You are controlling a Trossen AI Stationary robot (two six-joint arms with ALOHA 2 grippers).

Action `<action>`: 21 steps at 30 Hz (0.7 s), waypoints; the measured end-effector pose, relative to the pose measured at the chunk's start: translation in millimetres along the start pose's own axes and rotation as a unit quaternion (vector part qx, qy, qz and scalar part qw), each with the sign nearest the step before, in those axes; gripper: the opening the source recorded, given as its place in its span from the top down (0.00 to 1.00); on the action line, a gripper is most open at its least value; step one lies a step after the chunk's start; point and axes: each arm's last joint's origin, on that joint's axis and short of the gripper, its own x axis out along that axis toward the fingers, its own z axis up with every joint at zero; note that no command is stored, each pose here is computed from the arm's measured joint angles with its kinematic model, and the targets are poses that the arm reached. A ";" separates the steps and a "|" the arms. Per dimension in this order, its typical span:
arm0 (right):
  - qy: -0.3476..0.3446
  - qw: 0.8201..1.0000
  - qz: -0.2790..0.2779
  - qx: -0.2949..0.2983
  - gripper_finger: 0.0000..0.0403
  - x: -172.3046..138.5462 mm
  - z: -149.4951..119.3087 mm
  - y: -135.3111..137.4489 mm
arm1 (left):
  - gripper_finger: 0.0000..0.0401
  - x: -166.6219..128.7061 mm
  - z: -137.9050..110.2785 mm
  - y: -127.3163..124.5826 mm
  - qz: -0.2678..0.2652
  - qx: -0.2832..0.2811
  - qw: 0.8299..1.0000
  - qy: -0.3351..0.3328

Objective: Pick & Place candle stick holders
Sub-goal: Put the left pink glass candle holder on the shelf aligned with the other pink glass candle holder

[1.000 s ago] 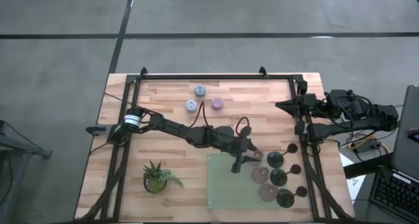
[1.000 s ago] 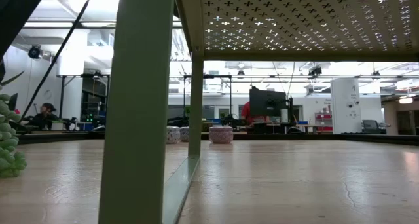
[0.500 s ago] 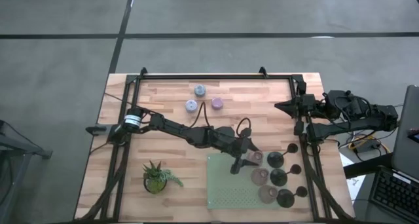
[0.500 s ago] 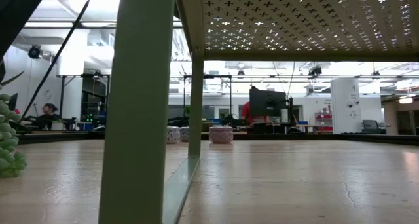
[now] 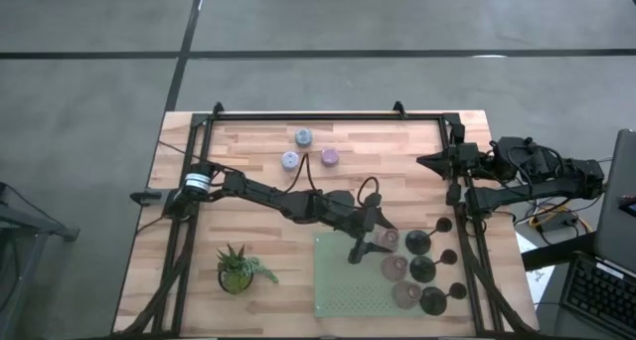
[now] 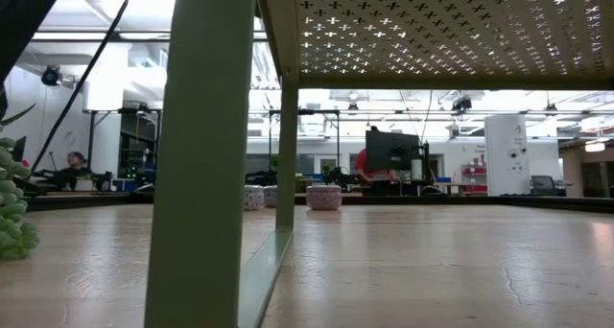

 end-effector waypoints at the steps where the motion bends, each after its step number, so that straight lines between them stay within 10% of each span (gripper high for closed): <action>1: 0.000 1.000 0.000 0.000 0.98 0.0 0.0 0.0 | 0.31 -0.5 0.9 -0.1 0.000 0.000 1.000 0.000; 21: 0.001 1.000 0.000 0.001 0.98 0.0 -0.1 0.0 | 0.32 -18.2 14.4 1.8 0.001 0.010 0.998 0.060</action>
